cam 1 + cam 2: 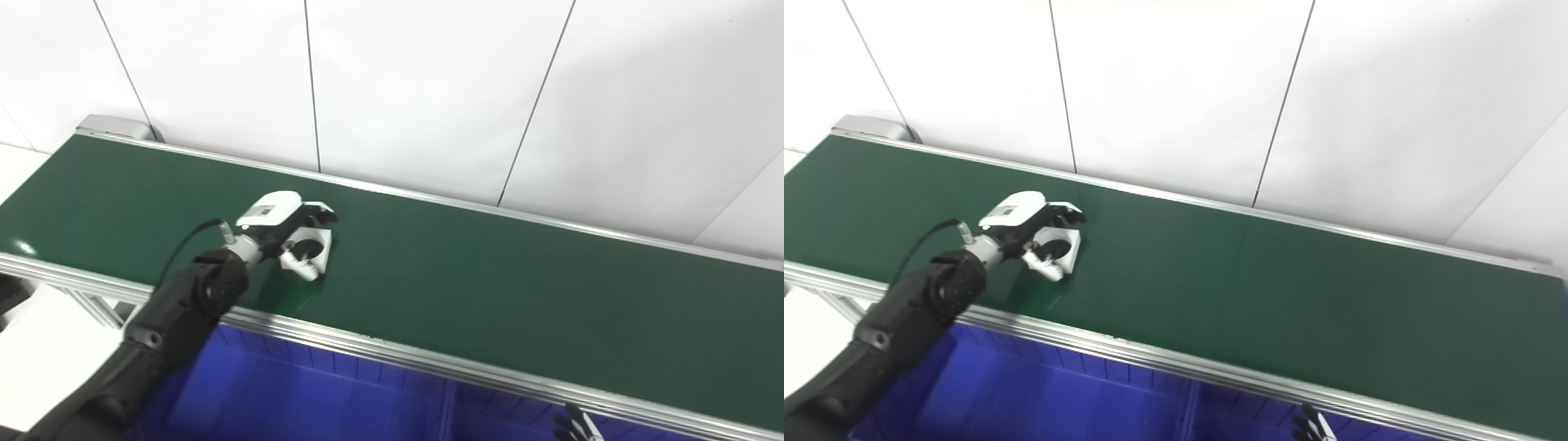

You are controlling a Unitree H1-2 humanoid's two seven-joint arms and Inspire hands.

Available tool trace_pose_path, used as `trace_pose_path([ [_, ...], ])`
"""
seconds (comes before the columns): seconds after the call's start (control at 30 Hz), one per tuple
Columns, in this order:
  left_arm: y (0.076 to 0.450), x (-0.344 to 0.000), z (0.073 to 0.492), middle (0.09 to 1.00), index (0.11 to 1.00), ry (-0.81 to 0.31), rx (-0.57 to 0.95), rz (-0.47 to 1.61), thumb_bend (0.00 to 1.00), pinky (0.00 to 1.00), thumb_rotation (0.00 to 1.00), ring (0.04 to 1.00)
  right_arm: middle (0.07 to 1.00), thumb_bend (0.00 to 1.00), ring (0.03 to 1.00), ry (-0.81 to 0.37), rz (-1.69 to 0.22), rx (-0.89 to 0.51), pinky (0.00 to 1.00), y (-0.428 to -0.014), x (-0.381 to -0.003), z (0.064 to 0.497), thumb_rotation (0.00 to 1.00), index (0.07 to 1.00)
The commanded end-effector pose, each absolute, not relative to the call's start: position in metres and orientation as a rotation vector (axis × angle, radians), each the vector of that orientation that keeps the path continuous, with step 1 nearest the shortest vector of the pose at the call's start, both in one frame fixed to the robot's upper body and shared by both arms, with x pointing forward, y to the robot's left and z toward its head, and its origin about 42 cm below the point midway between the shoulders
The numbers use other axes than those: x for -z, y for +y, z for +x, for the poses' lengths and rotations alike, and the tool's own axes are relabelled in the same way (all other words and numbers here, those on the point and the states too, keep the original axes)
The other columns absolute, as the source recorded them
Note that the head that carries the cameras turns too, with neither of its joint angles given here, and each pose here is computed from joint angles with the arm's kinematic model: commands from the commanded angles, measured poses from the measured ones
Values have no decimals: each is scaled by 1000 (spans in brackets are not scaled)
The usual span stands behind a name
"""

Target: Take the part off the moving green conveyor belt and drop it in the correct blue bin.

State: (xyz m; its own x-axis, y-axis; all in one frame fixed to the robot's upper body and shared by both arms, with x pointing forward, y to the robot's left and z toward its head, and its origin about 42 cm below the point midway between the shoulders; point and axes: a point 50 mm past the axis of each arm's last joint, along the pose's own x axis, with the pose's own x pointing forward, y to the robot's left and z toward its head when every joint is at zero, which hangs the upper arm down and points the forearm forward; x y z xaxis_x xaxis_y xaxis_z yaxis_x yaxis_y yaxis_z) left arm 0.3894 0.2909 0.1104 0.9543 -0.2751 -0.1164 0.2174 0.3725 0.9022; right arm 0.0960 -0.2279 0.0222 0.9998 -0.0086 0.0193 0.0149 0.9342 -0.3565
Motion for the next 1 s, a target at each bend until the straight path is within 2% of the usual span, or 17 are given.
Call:
trace_pose_path([
  [0.0, 296, -137, 402, 469, 549, -172, 252, 1132, 495, 373, 0, 387, 813, 874, 770, -86, -322, 26, 731, -226, -31, 95, 428, 885],
  [0.37, 296, -159, 399, 483, 516, -211, 206, 1090, 500, 431, 0, 410, 810, 877, 772, -89, -315, 32, 744, -223, -31, 97, 444, 885],
  [0.47, 296, -164, 396, 480, 521, -253, 185, 1075, 500, 418, 0, 406, 812, 871, 779, -89, -314, 29, 747, -223, -31, 97, 436, 886],
  [0.77, 279, -192, 351, 480, 534, -498, 133, 884, 498, 411, 0, 419, 802, 859, 761, -110, -324, 22, 733, -223, -35, 97, 448, 882],
  [0.97, 256, -196, 310, 481, 528, -550, 176, 748, 499, 409, 0, 427, 800, 870, 761, -113, -314, 27, 722, -224, -37, 97, 466, 873],
])
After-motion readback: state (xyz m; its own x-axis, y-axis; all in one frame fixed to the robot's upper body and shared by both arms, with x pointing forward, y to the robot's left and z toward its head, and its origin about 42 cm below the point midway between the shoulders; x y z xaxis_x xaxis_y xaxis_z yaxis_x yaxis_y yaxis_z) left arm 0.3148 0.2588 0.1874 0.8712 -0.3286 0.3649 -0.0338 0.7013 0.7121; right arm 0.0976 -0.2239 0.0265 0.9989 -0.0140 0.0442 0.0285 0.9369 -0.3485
